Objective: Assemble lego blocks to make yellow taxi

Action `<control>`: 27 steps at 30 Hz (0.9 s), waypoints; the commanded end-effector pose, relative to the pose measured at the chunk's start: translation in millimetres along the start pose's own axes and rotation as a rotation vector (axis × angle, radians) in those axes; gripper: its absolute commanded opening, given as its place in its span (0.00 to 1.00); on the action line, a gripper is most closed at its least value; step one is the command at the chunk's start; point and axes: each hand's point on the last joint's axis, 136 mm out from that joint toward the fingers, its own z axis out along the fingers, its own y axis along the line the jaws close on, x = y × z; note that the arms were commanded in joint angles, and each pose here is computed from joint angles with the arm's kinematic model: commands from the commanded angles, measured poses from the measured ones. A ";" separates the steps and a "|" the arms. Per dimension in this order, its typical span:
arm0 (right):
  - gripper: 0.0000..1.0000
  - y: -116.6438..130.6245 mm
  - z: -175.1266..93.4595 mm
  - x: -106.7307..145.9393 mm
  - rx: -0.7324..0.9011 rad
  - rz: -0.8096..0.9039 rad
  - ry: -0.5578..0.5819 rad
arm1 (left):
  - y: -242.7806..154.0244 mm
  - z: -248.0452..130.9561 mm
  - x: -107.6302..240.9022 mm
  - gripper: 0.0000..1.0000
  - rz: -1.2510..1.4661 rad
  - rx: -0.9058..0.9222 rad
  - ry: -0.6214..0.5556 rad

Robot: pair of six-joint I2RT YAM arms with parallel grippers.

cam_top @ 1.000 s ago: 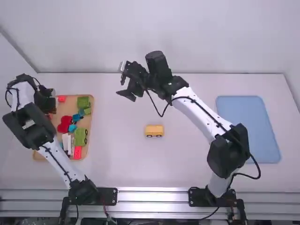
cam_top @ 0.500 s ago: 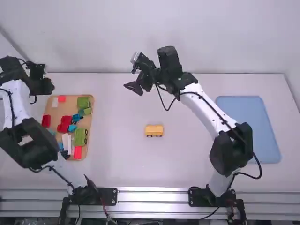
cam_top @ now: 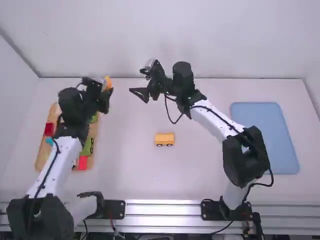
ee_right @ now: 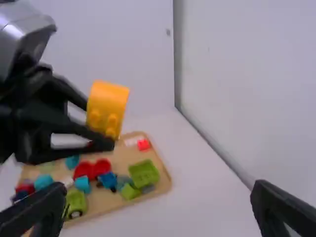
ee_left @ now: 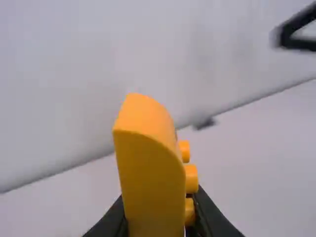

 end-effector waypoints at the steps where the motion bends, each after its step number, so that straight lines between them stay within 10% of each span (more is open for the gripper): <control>1: 0.95 4.2 -9.3 12.7 -0.041 0.161 -0.030 | -22.5 1.5 11.5 0.02 -0.031 0.012 -0.002; 27: 0.82 34.3 -14.0 20.9 -0.172 0.230 -0.034 | -116.9 36.7 -4.6 0.02 0.001 0.191 -0.083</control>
